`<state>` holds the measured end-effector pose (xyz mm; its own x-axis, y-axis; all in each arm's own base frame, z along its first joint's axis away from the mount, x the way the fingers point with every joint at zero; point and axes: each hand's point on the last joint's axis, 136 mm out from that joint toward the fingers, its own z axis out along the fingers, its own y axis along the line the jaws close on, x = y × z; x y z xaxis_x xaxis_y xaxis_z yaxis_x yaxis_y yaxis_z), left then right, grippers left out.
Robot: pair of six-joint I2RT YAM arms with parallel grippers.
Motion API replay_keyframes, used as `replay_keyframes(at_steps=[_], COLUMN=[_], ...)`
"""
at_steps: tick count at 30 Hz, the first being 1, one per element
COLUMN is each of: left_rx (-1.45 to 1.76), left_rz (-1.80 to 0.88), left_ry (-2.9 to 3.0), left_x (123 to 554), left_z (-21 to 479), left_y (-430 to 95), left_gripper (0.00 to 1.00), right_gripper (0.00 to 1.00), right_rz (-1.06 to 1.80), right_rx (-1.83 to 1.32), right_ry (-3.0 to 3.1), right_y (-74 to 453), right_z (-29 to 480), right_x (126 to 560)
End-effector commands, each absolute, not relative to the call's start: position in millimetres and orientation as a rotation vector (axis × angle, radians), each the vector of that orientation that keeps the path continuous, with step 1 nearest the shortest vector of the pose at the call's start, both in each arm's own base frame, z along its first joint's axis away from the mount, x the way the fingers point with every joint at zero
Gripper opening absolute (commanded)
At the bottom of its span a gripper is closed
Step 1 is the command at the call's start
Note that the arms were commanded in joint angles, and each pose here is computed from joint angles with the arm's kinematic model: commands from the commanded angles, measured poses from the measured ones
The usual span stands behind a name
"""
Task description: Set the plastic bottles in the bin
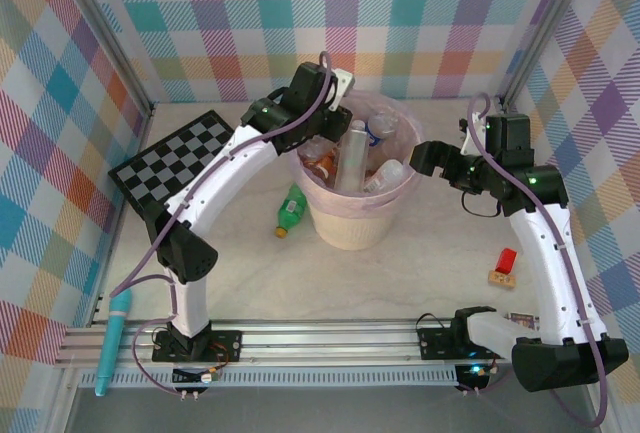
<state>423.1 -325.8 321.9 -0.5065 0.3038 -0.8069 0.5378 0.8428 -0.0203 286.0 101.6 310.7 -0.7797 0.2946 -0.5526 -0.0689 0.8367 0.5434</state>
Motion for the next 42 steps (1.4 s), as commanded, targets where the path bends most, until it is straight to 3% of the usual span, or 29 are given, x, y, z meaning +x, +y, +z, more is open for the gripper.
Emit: replay_keyframes(at_steps=[1, 6, 10, 15, 25, 33, 37, 42], left_rx=[0.652, 0.589, 0.537, 0.525, 0.46, 0.113, -0.05, -0.164], left_rz=[-0.42, -0.415, -0.435, -0.472, -0.443, -0.483, -0.559, -0.646], left_ry=[2.302, 2.251, 2.158, 2.039, 1.946, 2.047, 2.135, 2.245], left_x=[404, 408, 407, 396, 359, 337, 333, 330], left_z=[270, 294, 335, 384, 436, 401, 348, 271], left_y=[-331, -322, -312, -304, -256, -140, -102, -93], left_gripper=[0.31, 0.32, 0.53, 0.63, 0.68, 0.69, 0.7, 0.76], right_gripper=[0.95, 0.95, 0.95, 0.95, 0.95, 0.95, 0.95, 0.95], right_rz=[0.726, 0.764, 0.787, 0.811, 0.818, 0.815, 0.816, 0.803], right_rx=[0.139, 0.128, 0.127, 0.124, 0.134, 0.138, 0.142, 0.156], right_ry=[2.344, 2.32, 2.306, 2.303, 2.305, 2.303, 2.312, 2.324], right_y=[101, 106, 108, 111, 111, 110, 110, 108], right_z=[314, 324, 330, 331, 331, 332, 328, 324], right_x=[289, 290, 290, 290, 288, 285, 283, 279])
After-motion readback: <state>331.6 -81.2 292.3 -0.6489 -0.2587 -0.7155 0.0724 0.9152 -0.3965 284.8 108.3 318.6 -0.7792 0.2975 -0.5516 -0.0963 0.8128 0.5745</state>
